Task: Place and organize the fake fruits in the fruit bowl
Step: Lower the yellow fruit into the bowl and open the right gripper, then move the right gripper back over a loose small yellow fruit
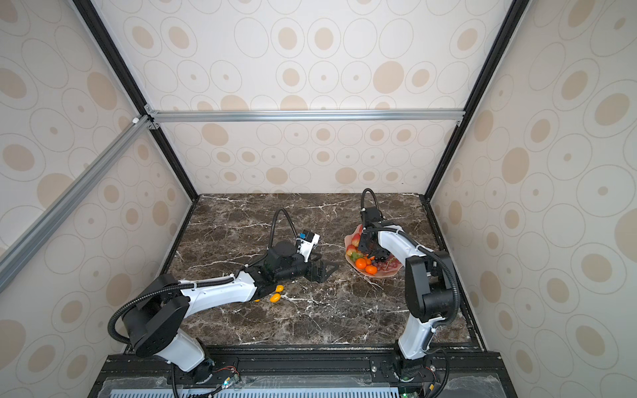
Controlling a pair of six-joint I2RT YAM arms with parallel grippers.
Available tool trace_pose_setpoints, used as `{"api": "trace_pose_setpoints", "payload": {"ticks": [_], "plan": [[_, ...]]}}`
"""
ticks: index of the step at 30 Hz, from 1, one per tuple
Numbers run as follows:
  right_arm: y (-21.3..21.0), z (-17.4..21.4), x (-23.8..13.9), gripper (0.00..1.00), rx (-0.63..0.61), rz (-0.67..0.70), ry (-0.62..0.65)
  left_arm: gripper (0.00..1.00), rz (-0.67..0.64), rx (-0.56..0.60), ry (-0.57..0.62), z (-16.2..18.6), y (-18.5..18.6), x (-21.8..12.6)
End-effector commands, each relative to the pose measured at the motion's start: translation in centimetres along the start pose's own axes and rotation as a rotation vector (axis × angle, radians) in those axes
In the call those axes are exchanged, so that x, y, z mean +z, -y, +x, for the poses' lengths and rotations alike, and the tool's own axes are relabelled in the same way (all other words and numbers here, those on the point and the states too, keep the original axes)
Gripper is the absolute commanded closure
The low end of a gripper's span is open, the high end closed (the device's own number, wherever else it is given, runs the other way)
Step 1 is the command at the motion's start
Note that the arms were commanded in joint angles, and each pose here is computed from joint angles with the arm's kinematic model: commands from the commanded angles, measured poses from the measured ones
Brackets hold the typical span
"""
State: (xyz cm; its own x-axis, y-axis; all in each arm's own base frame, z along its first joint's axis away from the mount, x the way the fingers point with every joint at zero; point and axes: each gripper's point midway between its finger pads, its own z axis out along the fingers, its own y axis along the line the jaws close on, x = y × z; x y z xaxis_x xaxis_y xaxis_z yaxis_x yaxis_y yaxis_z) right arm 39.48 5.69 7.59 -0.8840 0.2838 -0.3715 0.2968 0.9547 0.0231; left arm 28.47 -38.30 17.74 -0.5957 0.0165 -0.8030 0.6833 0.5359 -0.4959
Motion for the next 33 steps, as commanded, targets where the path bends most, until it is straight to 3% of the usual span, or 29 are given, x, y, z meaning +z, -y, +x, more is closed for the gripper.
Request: {"api": "trace_pose_setpoints", "payload": {"ticks": [1, 12, 22, 33], "plan": [[0.4, -0.1, 0.3, 0.66, -0.004, 0.023, -0.014, 0.01, 0.014, 0.033, 0.03, -1.4, 0.9, 0.3], [0.5, -0.3, 0.2, 0.62, 0.001, 0.018, -0.012, 0.01, -0.01, 0.03, 0.036, -1.3, 0.6, -0.2], [0.4, -1.2, -5.6, 0.54, 0.032, -0.081, 0.128, 0.01, -0.17, 0.018, 0.095, -2.6, -1.8, -3.9], [-8.7, 4.5, -11.7, 0.56, -0.239, -0.337, 0.227, 0.01, -0.388, -0.046, 0.1, -1.7, -6.9, -11.0]]}}
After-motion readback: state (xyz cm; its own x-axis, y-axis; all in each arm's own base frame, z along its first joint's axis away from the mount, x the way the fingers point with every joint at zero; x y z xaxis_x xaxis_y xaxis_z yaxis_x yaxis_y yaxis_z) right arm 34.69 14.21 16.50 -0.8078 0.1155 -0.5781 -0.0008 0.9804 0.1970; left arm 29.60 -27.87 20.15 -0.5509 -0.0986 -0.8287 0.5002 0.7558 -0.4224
